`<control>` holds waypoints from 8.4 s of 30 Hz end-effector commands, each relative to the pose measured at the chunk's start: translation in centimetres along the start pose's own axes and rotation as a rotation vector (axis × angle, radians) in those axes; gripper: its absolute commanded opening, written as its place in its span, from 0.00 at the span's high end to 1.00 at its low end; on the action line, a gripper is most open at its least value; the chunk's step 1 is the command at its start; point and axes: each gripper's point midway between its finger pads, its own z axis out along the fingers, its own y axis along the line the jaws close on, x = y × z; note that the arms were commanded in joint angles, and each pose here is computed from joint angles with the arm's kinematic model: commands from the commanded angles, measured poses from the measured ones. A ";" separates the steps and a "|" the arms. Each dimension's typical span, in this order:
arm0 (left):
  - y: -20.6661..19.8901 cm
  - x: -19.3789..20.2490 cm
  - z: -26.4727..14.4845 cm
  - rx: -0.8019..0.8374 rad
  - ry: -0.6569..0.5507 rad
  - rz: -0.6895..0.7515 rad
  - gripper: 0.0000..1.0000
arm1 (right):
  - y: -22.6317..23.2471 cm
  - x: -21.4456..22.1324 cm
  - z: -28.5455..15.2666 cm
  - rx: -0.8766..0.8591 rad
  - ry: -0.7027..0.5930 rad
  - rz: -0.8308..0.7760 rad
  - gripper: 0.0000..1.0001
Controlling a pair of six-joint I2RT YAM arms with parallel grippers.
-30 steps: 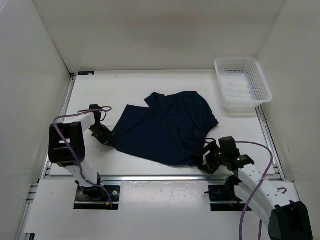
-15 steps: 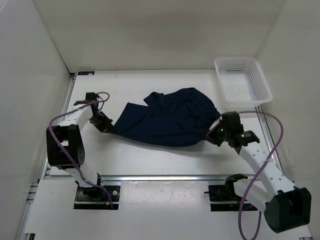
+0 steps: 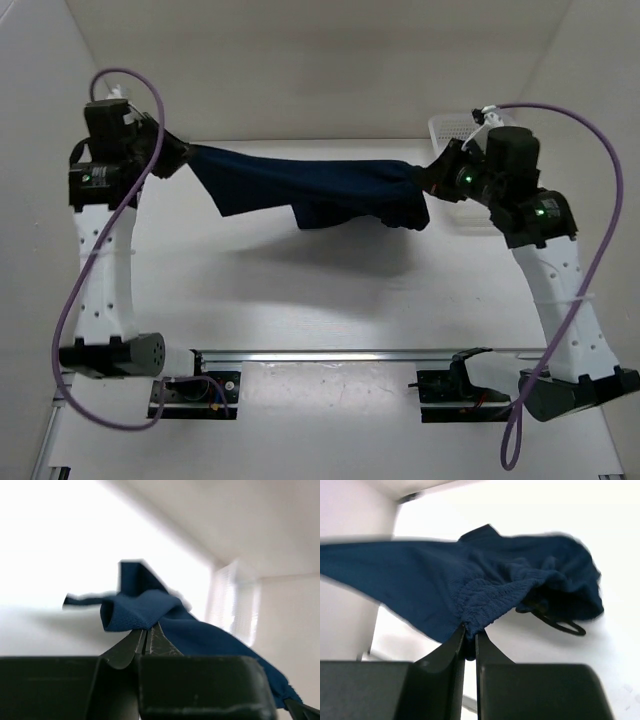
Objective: Fold and stack the shorts
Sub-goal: Flatten the shorts out, then fold the shorts
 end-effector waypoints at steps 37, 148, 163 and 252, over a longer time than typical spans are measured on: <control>6.1 -4.3 14.4 -0.199 0.028 0.090 0.90 | -8.3 6.1 12.1 0.181 0.300 -0.185 1.00; 21.9 33.6 6.0 -0.526 0.828 -0.061 0.12 | -19.2 14.2 1.7 0.599 0.250 0.271 0.00; 19.6 19.6 7.3 -0.643 0.463 0.161 0.90 | -19.2 13.4 0.6 0.602 0.222 0.226 0.00; 18.3 32.0 7.2 -0.334 0.823 0.106 0.90 | 9.3 32.9 25.0 -0.005 0.740 -0.225 0.92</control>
